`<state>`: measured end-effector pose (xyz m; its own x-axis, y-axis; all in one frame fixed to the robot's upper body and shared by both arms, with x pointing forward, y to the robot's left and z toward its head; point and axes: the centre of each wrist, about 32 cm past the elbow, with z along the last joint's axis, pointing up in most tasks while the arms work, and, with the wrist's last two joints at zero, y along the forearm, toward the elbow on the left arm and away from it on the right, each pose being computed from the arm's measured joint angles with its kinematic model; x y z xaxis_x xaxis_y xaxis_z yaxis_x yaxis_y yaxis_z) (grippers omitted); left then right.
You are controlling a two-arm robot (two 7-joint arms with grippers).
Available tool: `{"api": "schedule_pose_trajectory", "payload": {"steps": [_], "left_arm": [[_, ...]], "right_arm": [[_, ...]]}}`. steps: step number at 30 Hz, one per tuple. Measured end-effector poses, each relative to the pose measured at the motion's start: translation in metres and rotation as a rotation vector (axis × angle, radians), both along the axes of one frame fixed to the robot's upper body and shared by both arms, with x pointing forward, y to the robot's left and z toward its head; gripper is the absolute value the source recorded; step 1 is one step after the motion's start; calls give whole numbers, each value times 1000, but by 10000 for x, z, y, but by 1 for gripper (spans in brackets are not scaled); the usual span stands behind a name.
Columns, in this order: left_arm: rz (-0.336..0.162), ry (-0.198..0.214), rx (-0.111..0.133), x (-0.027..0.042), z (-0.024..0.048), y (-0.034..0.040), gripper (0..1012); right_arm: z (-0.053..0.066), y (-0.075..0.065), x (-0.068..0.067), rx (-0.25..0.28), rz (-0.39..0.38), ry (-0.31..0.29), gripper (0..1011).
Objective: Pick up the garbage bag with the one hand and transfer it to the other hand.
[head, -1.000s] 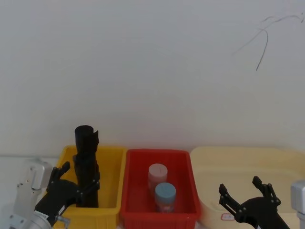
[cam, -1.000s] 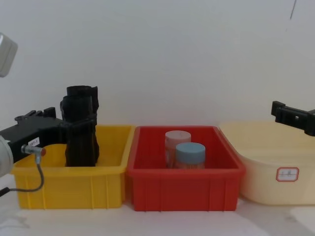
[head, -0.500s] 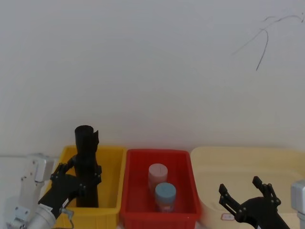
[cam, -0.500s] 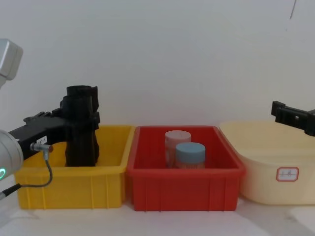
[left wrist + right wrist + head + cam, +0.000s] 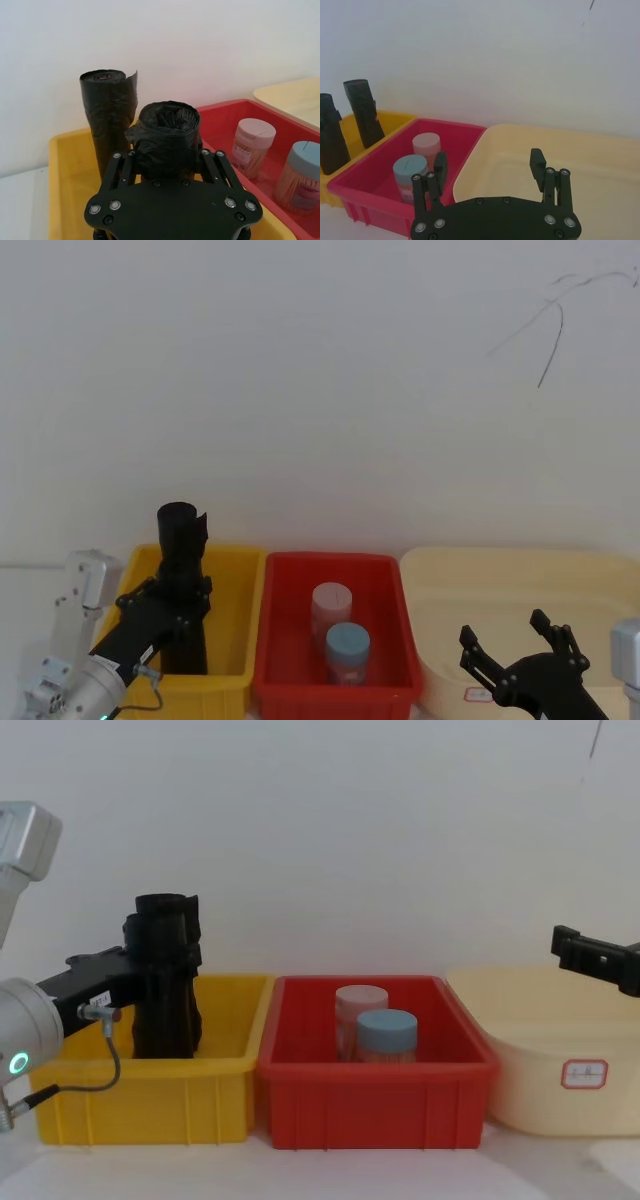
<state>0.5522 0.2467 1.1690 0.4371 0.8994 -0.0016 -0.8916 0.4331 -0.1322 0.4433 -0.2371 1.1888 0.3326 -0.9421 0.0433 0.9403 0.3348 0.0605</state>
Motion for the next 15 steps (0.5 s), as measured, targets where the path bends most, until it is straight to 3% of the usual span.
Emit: {"api": "schedule_pose_trajectory", "payload": {"steps": [5,9,15], "left_arm": [[-27,-3,4,46,16,1,448],[-55,-11,9,74,50,2,424],[-101,-39,40,111,166,19,398]], "right_arm": [[0,0,0,0,0,0,1001],[0,0,0,0,0,0,1001],[0,0,0,0,0,0,1001]]}}
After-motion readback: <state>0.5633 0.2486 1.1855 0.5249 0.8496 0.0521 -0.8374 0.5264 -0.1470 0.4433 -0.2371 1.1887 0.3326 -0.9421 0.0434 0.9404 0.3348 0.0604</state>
